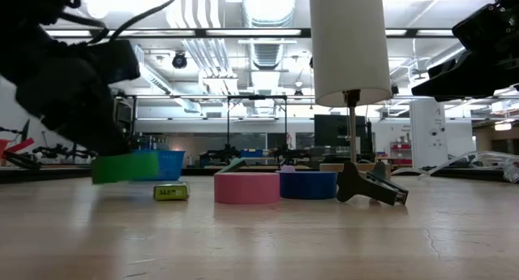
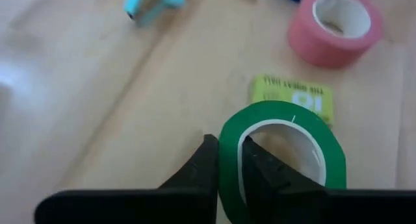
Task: Pick and place Stapler, Stapler remover, tape
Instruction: Put the green tape into the blue basket
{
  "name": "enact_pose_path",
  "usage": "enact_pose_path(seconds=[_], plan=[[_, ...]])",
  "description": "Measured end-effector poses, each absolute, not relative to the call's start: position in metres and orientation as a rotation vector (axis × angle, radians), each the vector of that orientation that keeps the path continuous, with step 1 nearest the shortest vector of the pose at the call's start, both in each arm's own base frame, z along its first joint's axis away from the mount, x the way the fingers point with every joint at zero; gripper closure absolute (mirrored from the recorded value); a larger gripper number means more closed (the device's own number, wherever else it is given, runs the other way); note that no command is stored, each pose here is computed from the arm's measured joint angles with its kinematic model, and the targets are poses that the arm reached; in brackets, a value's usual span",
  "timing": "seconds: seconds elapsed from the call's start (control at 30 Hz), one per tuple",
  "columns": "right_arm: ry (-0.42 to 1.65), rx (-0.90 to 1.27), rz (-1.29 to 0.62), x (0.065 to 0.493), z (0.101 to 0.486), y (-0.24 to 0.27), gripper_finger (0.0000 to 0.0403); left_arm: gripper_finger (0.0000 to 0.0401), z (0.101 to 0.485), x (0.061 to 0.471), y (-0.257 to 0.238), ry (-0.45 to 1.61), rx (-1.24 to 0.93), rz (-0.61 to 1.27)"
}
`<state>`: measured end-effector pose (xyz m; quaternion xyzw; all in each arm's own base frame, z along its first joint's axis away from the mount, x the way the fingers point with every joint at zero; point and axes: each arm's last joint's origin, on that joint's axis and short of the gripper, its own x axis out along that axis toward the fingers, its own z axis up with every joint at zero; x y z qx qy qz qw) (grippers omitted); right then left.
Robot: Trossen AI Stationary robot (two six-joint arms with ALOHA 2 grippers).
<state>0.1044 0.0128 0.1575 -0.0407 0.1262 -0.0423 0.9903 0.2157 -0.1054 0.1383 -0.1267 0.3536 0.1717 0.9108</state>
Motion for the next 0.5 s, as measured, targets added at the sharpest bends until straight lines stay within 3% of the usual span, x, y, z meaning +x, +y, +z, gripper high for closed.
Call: enact_pose_path(seconds=[0.17, 0.5], plan=[[0.254, -0.082, -0.085, 0.104, 0.157, 0.013, 0.0394, 0.0334, 0.154, 0.213, -0.089, 0.677, -0.218, 0.421], [0.253, -0.082, -0.085, 0.104, 0.158, 0.013, 0.0394, 0.035, 0.197, 0.2, -0.033, 0.489, -0.222, 0.728]])
